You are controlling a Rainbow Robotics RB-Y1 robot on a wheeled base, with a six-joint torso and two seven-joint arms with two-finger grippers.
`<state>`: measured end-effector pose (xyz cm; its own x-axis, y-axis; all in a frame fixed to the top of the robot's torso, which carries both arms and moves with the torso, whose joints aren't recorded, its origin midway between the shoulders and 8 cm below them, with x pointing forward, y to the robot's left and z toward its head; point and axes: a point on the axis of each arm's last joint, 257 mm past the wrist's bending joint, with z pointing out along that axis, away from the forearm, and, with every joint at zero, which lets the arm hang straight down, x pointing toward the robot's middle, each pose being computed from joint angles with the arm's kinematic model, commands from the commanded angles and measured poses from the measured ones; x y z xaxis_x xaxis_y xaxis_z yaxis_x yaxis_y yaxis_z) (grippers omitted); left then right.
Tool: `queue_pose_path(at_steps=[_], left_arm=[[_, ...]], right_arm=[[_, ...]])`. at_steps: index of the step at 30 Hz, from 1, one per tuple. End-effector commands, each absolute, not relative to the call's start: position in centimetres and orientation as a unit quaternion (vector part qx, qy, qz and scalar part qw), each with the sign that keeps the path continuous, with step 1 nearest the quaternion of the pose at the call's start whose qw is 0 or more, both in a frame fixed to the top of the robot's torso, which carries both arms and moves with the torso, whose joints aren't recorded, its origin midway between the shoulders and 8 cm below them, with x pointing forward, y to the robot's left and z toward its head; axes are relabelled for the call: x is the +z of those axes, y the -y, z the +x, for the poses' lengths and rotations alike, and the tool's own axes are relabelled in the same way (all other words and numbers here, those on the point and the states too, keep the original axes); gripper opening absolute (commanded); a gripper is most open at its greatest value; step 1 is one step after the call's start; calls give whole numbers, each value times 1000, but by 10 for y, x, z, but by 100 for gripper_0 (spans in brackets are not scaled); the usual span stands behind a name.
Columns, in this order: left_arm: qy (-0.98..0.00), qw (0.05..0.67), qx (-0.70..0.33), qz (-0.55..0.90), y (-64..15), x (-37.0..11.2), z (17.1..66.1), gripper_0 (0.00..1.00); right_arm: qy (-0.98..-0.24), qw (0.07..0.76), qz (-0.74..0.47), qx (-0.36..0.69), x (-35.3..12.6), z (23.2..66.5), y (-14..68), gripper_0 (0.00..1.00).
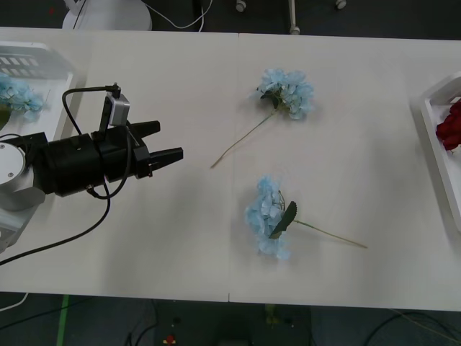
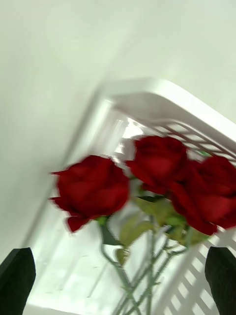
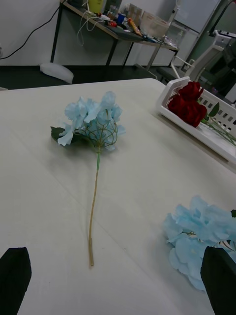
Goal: Put the red flowers into the right box and the blue flowers into the left box
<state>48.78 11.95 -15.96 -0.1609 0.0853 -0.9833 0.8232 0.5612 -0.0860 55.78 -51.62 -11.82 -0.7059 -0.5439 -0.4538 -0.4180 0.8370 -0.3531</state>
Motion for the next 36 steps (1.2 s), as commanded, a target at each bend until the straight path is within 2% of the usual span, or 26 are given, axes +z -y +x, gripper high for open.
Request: queue_pose_path(at_steps=[1, 5, 10, 22, 26, 36], left_arm=[[-680, 558, -336, 337, -110, -164, 480, 100], [-680, 558, -336, 337, -110, -164, 480, 100], [-680, 558, -336, 337, -110, -164, 480, 100], [-680, 558, -336, 337, -110, -164, 480, 100], [-680, 558, -336, 337, -110, -164, 480, 100], [-680, 558, -336, 337, -110, -164, 480, 100]], right_arm=[[-891, 286, -346, -68, -80, 545, 462, 100], [-865, 276, -419, -7, -96, 523, 394, 100], [-838, 270, -474, 14, -120, 486, 328, 100], [-849, 249, -461, 67, -183, 405, 241, 100], [-853, 237, -458, 86, -206, 391, 217, 100], [-834, 244, -492, 58, -260, 383, 186, 100]])
